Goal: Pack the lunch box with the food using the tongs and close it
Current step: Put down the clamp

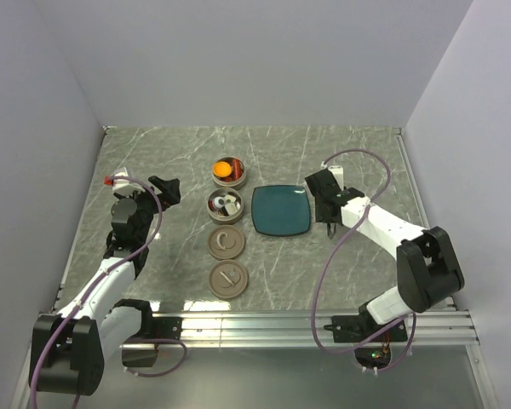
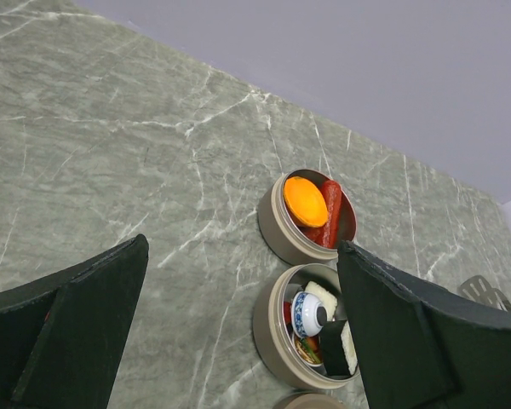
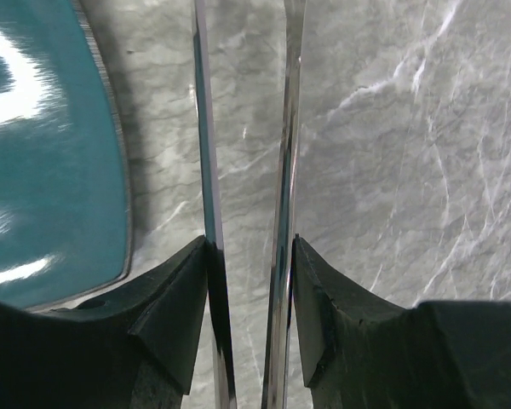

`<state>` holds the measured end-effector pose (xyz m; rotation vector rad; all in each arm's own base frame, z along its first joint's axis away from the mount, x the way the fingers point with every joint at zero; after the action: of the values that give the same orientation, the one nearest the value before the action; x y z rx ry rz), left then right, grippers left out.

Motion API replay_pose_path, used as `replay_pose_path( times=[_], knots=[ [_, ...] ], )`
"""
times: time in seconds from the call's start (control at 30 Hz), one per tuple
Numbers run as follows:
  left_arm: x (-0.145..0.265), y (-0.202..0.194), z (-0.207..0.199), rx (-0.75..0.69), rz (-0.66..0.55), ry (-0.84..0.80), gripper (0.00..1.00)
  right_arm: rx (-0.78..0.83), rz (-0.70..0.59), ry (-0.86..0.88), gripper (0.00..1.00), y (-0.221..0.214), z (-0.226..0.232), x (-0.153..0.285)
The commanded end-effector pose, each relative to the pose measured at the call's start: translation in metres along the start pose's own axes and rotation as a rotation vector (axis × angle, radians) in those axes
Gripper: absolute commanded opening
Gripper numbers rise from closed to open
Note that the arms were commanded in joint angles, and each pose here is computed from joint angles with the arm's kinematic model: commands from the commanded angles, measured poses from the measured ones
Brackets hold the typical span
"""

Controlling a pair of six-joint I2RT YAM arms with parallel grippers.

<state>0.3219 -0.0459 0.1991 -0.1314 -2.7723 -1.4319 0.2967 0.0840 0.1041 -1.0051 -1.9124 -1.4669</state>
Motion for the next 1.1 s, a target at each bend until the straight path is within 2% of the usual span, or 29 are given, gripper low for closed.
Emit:
replay_pose_path(
  times=[0.0, 0.27, 0.53, 0.7, 1.07],
  knots=[
    [-0.002, 0.016, -0.012, 0.005, -0.052, -0.048, 0.99, -0.021, 0.009, -0.011, 0.49, 0.003, -0.003, -0.013],
    [-0.002, 0.016, -0.012, 0.003, -0.053, -0.049, 0.99, -0.024, 0.102, -0.06, 0.5, 0.004, -0.007, -0.045],
    [-0.003, 0.015, -0.012, 0.005, -0.052, -0.048, 1.0, -0.055, 0.109, -0.082, 0.53, 0.024, -0.016, -0.059],
    [-0.004, 0.015, -0.012, 0.006, -0.049, -0.048, 0.99, -0.077, 0.113, -0.076, 0.61, 0.029, -0.02, -0.066],
    [-0.001, 0.017, -0.013, 0.006, -0.056, -0.053, 0.99, -0.068, 0.156, -0.101, 0.7, 0.021, -0.02, -0.073]
  ],
)
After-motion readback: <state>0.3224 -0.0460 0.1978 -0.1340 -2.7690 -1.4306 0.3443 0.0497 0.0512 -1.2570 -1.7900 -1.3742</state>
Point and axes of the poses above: each gripper's point midway between its finger pads, its own x axis back along the fingers, its own z axis along the line the jaws close on, y = z × x, the point moved 3 cm from there along x, back along the fingers, and after that the axes turned 6 degrees about x, right-handed, at the moved point
